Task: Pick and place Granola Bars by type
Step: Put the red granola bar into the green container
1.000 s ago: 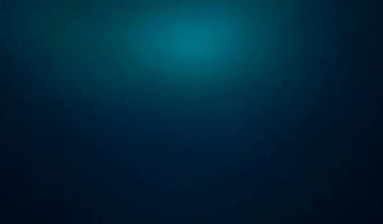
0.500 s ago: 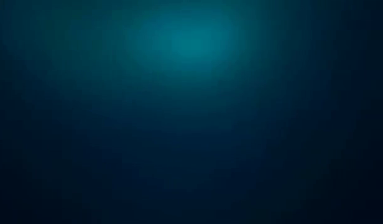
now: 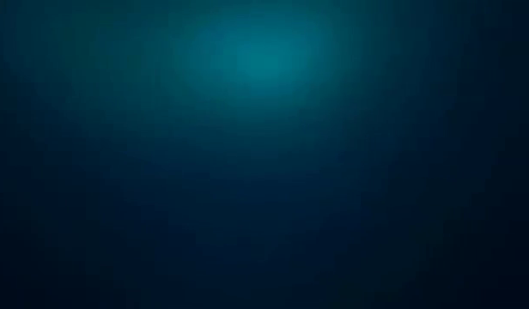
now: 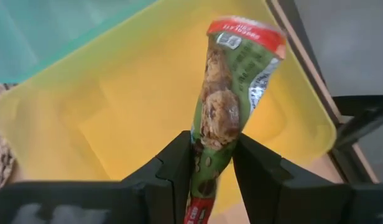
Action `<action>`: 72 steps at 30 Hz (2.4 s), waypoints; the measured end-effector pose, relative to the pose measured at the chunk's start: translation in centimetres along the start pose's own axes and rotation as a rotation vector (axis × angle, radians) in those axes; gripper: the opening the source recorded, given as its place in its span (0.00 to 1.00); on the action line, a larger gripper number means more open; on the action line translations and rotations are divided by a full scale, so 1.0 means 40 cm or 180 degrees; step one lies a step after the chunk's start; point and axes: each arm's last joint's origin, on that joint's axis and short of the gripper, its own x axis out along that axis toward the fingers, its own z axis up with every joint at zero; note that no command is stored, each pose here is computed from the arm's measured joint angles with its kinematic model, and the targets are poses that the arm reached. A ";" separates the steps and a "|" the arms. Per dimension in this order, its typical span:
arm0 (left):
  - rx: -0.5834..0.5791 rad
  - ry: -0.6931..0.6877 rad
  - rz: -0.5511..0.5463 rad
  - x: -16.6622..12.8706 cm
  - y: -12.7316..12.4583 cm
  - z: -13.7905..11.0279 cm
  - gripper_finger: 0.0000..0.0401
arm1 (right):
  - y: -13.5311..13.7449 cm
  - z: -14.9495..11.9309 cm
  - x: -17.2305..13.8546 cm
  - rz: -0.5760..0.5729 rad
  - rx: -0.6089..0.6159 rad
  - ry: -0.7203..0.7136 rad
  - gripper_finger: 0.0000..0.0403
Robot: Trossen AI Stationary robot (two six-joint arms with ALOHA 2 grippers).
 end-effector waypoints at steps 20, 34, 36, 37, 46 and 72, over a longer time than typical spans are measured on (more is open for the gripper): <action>0.0036 0.0002 -0.0002 0.000 0.000 0.000 0.42 | -0.008 0.028 0.115 0.0188 0.0031 0.0060 0.29; 0.0513 0.0558 -0.0784 -0.009 -0.030 -0.043 0.42 | 0.106 0.006 -0.035 0.0420 -0.0251 -0.0143 0.29; 0.0762 0.0599 -0.0979 -0.011 -0.050 -0.051 0.42 | 0.124 0.000 -0.072 0.0382 -0.0264 -0.0272 0.29; 0.0880 0.0601 -0.1049 -0.008 -0.061 -0.054 0.42 | 0.133 -0.004 -0.093 0.0363 -0.0257 -0.0343 0.29; 0.1540 0.1082 -0.1423 0.060 -0.154 -0.126 0.43 | 0.201 -0.070 -0.279 0.0099 -0.0347 -0.1028 0.29; 0.2546 0.2200 -0.2074 0.252 -0.290 -0.351 0.57 | 0.329 -0.228 -0.370 0.0417 -0.0333 -0.0955 0.49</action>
